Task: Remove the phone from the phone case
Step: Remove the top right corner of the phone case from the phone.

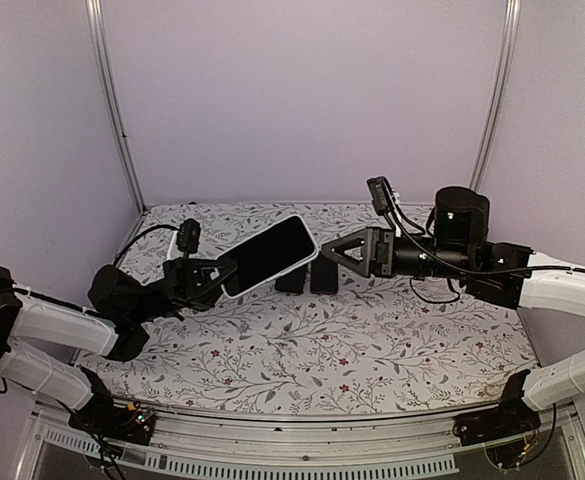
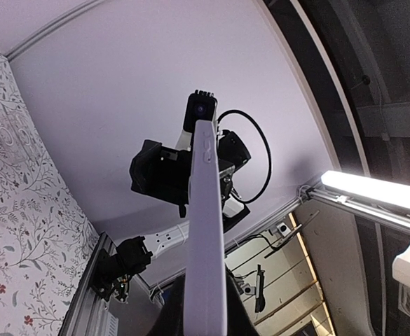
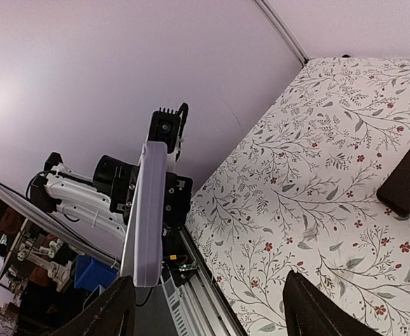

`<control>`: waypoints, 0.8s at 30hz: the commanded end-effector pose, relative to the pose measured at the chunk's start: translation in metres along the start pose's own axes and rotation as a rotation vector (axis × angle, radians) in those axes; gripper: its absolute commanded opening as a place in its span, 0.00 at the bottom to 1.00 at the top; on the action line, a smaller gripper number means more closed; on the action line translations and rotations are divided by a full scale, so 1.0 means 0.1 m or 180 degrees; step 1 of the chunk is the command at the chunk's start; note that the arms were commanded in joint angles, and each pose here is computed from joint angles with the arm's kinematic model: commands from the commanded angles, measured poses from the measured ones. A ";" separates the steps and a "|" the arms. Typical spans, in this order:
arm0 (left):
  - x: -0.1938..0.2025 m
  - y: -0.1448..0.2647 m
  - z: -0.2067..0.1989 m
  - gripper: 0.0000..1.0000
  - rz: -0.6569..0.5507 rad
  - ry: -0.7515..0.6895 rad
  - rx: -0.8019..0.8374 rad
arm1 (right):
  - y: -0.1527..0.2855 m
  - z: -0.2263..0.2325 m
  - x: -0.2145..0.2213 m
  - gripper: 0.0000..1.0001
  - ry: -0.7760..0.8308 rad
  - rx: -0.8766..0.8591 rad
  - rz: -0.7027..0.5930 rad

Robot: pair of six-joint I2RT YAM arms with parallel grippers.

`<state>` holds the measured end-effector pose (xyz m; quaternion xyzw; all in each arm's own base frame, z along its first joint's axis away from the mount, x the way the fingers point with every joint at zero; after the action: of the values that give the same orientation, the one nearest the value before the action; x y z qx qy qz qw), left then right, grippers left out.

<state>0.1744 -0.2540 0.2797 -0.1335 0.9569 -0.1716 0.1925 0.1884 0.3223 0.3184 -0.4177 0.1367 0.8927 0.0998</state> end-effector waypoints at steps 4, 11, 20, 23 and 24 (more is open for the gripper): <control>0.01 -0.08 -0.60 0.00 0.0116 -0.0615 0.0830 | 0.01 0.00 0.03 0.74 -0.0020 -0.0008 -0.0053; 0.05 -0.12 -0.58 0.00 0.0247 -0.0639 0.0858 | 0.03 -0.01 0.02 0.74 -0.0010 0.0041 -0.0055; 0.03 -0.10 -0.48 0.00 0.0241 -0.0629 0.0733 | 0.09 0.03 -0.02 0.74 0.0029 0.0070 -0.0077; 0.02 -0.08 -0.46 0.00 0.0240 -0.0627 0.0703 | 0.12 0.03 -0.03 0.74 0.0043 0.0105 -0.0095; 0.01 -0.07 -0.44 0.00 0.0232 -0.0624 0.0683 | 0.13 0.02 -0.04 0.74 0.0050 0.0123 -0.0101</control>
<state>0.1757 -0.2632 0.2820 -0.1060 0.9573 -0.1690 0.2093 0.1877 0.3156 0.3134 -0.4112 0.1521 0.8923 0.1072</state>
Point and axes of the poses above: each gripper's point midway between its finger pads, its own y axis back along the fingers, its own z axis along the line the jaws close on, x = y × z, the point moved 4 cm from there along y, back along the fingers, and after that the axes turned 4 degrees about y, right-handed, at the moved point
